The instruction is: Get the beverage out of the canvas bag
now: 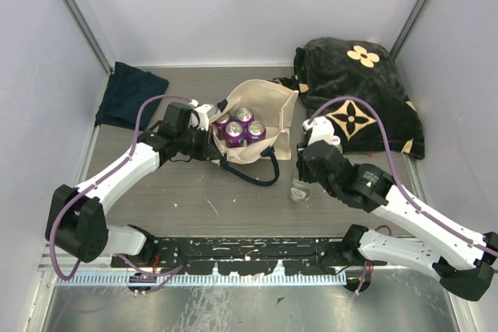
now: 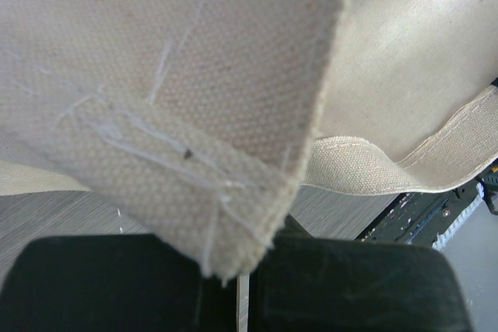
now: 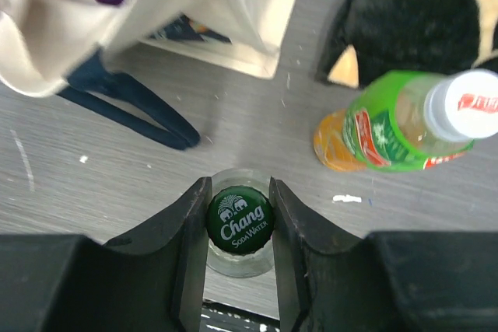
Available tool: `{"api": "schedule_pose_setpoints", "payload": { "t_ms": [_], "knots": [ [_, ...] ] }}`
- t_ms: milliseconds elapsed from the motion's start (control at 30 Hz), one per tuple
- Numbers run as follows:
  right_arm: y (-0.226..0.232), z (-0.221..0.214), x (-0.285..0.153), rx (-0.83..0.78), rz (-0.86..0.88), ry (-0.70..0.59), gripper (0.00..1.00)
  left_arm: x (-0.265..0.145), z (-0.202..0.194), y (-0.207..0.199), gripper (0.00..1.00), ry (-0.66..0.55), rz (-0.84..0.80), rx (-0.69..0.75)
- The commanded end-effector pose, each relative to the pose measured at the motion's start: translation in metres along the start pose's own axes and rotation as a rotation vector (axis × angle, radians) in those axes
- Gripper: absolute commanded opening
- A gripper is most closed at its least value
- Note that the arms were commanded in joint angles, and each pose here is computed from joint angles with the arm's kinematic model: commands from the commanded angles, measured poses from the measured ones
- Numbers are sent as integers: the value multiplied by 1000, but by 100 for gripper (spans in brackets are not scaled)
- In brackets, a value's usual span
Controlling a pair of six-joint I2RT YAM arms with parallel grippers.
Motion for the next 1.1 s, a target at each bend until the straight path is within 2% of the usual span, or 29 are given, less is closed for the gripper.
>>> {"api": "schedule_pose_setpoints", "payload": {
  "t_ms": [0, 133, 333, 667, 700, 767, 800, 867, 1067],
  "knots": [
    [-2, 33, -6, 178, 12, -217, 1, 1, -25, 13, 0, 103, 62, -32],
    [-13, 20, 5, 180, -31, -246, 1, 0, -25, 12, 0, 100, 62, -36],
    [-19, 0, 22, 167, -85, -212, 1, -1, -25, 11, 0, 99, 60, -43],
    [-34, -31, 35, 216, -93, -225, 2, 1, -25, 11, 2, 105, 53, -41],
    [-34, -34, 36, 211, -89, -216, 9, 1, -25, 11, 2, 105, 54, -42],
    [-32, -35, 34, 195, -73, -206, 57, 1, -25, 11, 2, 105, 54, -41],
    [-32, -33, 32, 193, -73, -207, 69, 1, -25, 11, 2, 106, 54, -40],
    [-34, -28, 27, 181, -79, -215, 98, 1, -25, 11, 2, 106, 55, -39],
    [-27, 5, 10, 155, -63, -260, 100, 1, -30, 11, 3, 112, 56, -45]
  ]
}}
Point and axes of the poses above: each gripper's point midway between its finger pads, its own x axis out along the fingers, its own y axis along the line the jaws close on, z = x × y, the point moved 1 cm from there along -x, back along the fingers, and after that the axes turned 8 degrees about x, right-handed, at the moved point
